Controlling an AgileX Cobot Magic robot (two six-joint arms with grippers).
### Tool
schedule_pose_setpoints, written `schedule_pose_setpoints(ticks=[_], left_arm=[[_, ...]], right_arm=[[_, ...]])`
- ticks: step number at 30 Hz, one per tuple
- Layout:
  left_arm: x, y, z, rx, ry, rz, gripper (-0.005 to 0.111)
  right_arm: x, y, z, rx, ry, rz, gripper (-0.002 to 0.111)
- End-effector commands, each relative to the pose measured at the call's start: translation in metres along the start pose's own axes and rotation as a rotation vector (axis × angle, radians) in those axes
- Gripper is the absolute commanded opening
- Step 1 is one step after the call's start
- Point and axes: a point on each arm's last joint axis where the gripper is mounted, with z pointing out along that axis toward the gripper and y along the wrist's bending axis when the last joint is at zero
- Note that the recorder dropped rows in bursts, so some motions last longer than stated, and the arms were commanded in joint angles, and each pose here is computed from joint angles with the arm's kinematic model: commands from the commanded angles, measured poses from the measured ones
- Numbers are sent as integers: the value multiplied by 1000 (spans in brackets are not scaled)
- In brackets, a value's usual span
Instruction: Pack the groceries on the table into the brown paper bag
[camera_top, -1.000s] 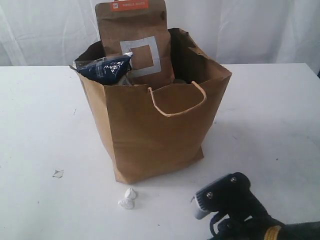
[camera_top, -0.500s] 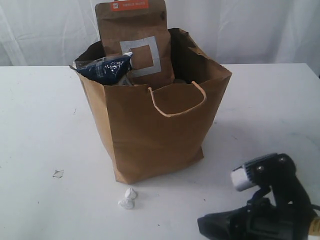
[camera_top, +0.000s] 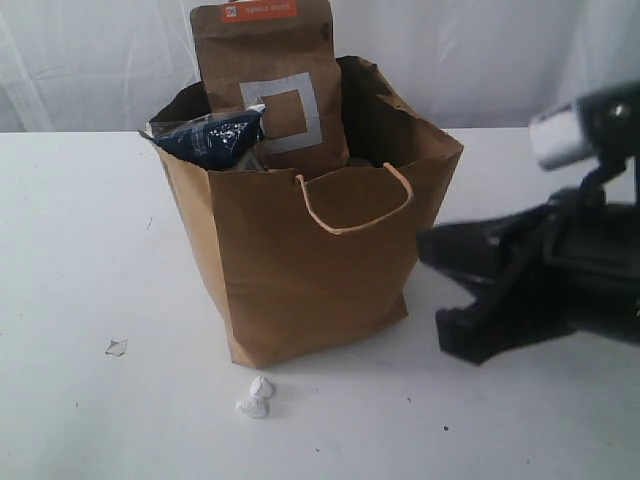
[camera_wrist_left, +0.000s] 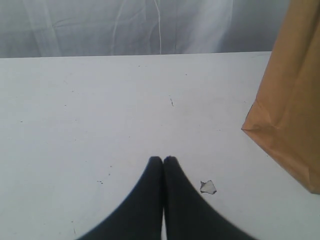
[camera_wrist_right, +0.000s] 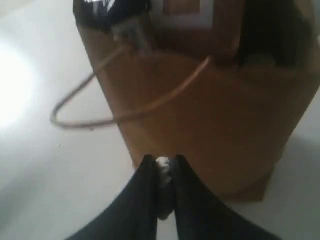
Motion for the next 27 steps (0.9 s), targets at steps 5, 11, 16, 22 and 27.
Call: schedule_pose_setpoints(ticks=[5, 11, 16, 22, 27], left_arm=[[1, 0, 0, -2, 0, 0, 0], [1, 0, 0, -2, 0, 0, 0], [1, 0, 0, -2, 0, 0, 0], [1, 0, 0, -2, 0, 0, 0], [1, 0, 0, -2, 0, 0, 0]], right_arm=[[-69, -18, -8, 143, -134, -159, 8], [-100, -25, 42, 147, -12, -161, 8], [-105, -32, 86, 139, 125, -149, 8], [-100, -38, 123, 129, 265, -144, 36], [-103, -39, 126, 137, 231, -153, 67]])
